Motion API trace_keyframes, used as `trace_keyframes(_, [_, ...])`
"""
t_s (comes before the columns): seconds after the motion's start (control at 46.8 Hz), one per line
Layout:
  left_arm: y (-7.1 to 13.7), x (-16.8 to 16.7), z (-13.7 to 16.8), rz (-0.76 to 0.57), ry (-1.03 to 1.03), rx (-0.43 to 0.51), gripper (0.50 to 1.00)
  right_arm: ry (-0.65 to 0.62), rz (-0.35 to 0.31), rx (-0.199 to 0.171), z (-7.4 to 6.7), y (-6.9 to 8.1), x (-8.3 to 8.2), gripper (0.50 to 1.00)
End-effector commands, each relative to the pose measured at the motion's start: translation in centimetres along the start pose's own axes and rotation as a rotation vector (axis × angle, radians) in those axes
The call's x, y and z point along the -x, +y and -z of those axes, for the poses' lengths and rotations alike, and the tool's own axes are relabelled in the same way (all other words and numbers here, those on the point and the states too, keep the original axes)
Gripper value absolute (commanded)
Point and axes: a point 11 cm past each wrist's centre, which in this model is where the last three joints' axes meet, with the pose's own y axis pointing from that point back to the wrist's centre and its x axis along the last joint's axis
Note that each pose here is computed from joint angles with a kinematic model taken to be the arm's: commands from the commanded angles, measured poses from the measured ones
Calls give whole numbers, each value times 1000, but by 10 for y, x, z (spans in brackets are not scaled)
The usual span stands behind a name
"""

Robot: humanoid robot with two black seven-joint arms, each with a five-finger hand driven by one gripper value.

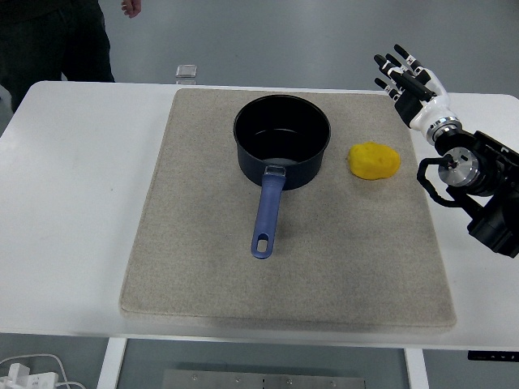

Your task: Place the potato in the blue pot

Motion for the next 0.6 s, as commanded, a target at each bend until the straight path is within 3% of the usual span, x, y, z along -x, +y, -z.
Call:
trace_keyframes(0.0, [0, -1, 0, -2, 0, 0, 999, 40, 62, -6, 10, 4, -1, 928])
trace_keyframes(0.235, [0, -2, 0, -5, 2, 1, 999, 191, 229, 20, 21, 27, 6, 928])
trace_keyframes(0.577, [0, -2, 0, -7, 2, 1, 999, 518, 356, 69, 12, 47, 8, 928])
